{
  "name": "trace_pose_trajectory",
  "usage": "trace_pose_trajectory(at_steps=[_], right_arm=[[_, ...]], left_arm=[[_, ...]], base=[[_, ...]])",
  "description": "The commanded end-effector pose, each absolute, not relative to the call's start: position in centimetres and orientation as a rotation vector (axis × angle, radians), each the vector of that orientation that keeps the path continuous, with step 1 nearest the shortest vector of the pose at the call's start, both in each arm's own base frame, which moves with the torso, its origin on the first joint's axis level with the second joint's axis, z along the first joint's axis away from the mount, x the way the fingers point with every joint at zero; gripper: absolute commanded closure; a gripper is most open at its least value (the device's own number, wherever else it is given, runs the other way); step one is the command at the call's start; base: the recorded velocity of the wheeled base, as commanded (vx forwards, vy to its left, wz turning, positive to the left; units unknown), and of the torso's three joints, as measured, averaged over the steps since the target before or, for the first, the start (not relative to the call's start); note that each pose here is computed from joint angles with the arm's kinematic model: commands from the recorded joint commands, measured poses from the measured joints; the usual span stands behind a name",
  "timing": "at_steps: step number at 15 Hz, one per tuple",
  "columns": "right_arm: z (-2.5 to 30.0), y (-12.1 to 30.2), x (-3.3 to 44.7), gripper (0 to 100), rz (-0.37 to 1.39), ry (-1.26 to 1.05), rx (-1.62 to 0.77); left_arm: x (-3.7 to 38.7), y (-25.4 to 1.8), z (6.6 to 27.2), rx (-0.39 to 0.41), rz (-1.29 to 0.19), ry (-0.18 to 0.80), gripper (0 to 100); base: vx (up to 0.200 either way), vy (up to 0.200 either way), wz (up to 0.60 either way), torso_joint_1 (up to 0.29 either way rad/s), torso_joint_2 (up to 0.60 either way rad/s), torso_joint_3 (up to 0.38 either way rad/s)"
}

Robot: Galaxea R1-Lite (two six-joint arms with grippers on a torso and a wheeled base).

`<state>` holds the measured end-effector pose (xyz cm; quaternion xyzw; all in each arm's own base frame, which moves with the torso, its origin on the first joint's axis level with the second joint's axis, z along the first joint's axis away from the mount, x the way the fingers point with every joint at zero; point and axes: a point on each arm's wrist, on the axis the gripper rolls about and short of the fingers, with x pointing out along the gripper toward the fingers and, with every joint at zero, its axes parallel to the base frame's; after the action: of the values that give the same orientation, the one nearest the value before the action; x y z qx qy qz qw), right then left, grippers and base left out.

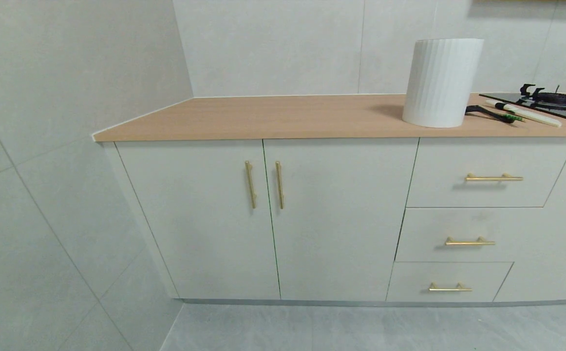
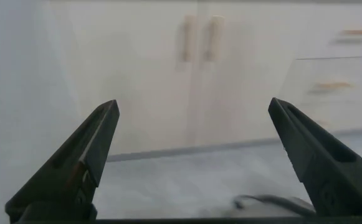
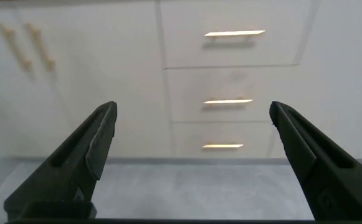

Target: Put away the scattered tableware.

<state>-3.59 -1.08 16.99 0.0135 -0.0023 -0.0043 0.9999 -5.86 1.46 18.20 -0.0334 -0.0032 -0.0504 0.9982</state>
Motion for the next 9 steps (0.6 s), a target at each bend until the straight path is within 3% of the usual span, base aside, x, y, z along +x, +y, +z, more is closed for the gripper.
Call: trace_pose_trajectory(at_steps=[1, 5, 7, 9], right_arm=[[16.2, -1.0, -5.2, 0, -0.082, -0.079, 0.02], [13.5, -0.3, -4.7, 0, -0.19, -0.028, -0.012], [12.1, -0.3, -3.8, 0, -0.21, -0.028, -0.011], [9.4, -0.2, -2.8, 0, -0.111, -0.072, -0.05]], left_arm=[[-6.5, 1.7, 17.3, -0.068, 0.008, -0.041, 0], [-6.9, 0.6, 16.6, -0.062, 0.156, -0.056, 0], [-7.0, 0.2, 15.0, 0.003, 0.124, -0.055, 0], [-5.6, 0.2, 12.9, 0.014, 0.12, -0.016, 0]], base=[[0.0, 0.0, 0.0, 0.0, 0.0, 0.0], [0.0, 0.0, 0.0, 0.0, 0.0, 0.0], [0.0, 0.0, 0.0, 0.0, 0.0, 0.0], [0.0, 0.0, 0.0, 0.0, 0.0, 0.0]])
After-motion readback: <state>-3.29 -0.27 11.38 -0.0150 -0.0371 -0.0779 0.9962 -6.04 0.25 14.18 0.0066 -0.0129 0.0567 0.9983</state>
